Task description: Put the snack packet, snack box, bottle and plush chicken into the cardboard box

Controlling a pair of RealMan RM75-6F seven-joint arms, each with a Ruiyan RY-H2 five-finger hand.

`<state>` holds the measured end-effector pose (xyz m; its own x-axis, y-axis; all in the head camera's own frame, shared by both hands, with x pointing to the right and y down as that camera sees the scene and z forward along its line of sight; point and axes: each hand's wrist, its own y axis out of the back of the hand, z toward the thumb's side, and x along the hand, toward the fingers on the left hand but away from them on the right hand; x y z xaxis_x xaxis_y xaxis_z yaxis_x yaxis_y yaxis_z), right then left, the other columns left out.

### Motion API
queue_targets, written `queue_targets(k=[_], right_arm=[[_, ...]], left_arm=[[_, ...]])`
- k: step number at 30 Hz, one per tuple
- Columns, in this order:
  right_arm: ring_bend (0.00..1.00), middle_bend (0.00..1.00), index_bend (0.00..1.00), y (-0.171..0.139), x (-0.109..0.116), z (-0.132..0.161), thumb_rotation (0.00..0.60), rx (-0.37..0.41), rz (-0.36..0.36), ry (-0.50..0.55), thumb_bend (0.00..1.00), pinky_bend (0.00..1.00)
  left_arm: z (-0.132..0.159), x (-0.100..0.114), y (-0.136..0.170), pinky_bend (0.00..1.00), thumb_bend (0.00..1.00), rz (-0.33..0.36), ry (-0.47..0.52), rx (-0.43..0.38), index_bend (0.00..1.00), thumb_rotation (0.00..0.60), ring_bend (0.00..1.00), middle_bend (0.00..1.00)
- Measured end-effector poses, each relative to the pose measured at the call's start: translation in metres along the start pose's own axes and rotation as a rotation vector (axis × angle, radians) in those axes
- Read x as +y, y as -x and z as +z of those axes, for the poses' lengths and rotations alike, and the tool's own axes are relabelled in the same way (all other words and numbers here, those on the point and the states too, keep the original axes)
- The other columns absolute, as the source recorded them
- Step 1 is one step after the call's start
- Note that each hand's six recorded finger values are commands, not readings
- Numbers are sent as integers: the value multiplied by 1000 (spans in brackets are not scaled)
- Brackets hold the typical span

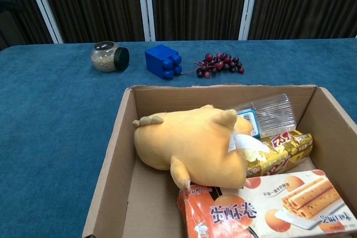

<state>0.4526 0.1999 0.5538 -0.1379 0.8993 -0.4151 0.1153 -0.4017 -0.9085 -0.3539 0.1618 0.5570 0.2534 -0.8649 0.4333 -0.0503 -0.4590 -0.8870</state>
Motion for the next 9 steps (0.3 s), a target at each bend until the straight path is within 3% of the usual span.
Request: queue_targets(k=[5,9], right_arm=[[0,0,4,-4,0,13,600,41,-12,2,74,0],[0,0,4,-9,-3,21,600,62,-8,2,74,0]], left_arm=[[-53,6,41,0,18,66,-38,151,0,600,0,0],[-80,6,68,0,20,93,-53,227,0,600,0,0]])
